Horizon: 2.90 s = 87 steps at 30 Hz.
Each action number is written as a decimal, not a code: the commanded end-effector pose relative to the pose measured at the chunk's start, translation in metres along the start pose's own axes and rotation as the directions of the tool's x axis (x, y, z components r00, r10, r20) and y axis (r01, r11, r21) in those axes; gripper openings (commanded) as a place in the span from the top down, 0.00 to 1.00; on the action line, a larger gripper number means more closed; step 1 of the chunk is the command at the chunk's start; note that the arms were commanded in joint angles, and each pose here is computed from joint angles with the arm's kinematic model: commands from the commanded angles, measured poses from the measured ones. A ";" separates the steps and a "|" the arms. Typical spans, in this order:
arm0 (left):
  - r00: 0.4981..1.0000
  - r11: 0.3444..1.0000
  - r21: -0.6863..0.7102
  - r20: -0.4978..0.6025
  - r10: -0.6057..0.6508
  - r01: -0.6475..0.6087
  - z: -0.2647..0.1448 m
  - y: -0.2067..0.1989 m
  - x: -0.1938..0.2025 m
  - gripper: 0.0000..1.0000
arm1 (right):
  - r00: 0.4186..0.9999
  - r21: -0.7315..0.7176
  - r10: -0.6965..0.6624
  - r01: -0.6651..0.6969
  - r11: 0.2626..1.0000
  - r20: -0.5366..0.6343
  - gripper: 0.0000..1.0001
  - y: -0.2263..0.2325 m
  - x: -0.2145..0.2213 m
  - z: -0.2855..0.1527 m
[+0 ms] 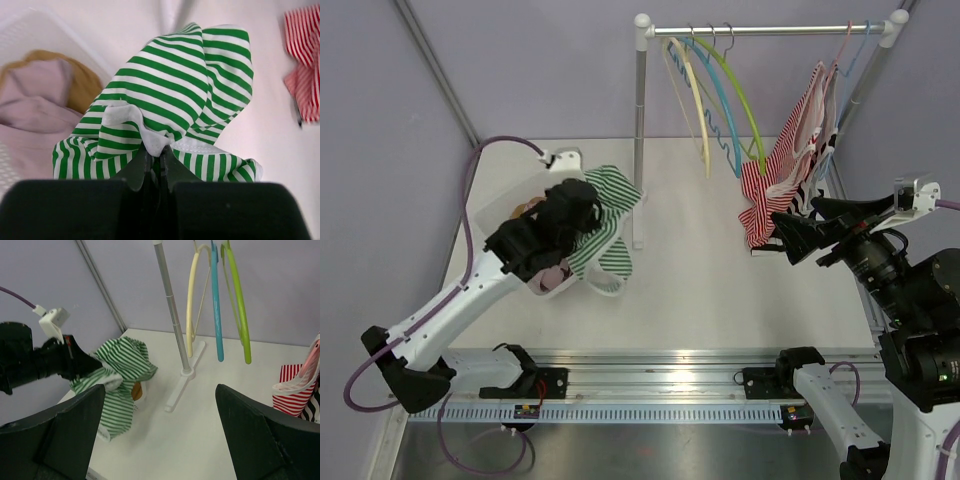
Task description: Remove the tank top from the hanger
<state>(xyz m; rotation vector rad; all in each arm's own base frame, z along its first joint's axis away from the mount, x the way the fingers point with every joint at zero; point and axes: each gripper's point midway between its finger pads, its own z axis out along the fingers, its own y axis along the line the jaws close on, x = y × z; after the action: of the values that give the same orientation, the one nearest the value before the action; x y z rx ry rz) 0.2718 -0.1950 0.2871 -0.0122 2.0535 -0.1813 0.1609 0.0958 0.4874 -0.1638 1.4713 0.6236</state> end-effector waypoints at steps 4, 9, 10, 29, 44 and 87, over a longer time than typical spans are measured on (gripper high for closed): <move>0.988 0.983 -0.118 0.084 -0.132 0.141 0.005 0.070 -0.075 1.00 | 0.999 -0.010 -0.020 0.020 1.000 0.030 0.00 0.000 -0.005 0.004; 0.972 0.952 -0.201 0.077 -0.222 0.233 0.032 0.118 -0.094 1.00 | 1.000 -0.010 -0.022 0.022 1.000 0.012 0.01 -0.004 0.001 0.011; 0.970 0.946 -0.215 0.059 -0.234 0.242 0.038 0.125 -0.092 1.00 | 1.000 -0.010 -0.024 0.024 1.000 0.006 0.00 -0.005 0.003 0.012; 0.812 0.761 -0.572 -0.262 -0.522 0.305 0.206 0.242 0.066 1.00 | 1.000 0.141 0.013 -0.011 0.990 -0.014 0.00 -0.044 0.021 0.033; 0.854 0.769 -0.535 -0.156 -0.496 0.349 0.168 0.231 -0.001 0.23 | 0.991 0.398 0.042 0.011 0.917 -0.124 0.00 -0.094 0.031 0.037; 0.994 0.998 0.008 -0.083 0.067 -0.066 -0.040 0.090 0.021 0.01 | 0.946 0.715 0.007 0.242 0.656 -0.326 0.68 -0.299 0.012 0.201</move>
<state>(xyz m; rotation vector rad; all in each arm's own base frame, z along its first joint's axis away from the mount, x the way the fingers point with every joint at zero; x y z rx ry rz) 0.2276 -0.1033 0.2688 0.0522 2.1794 -0.1593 0.4801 -0.0465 0.4058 0.3151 1.9240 -0.1946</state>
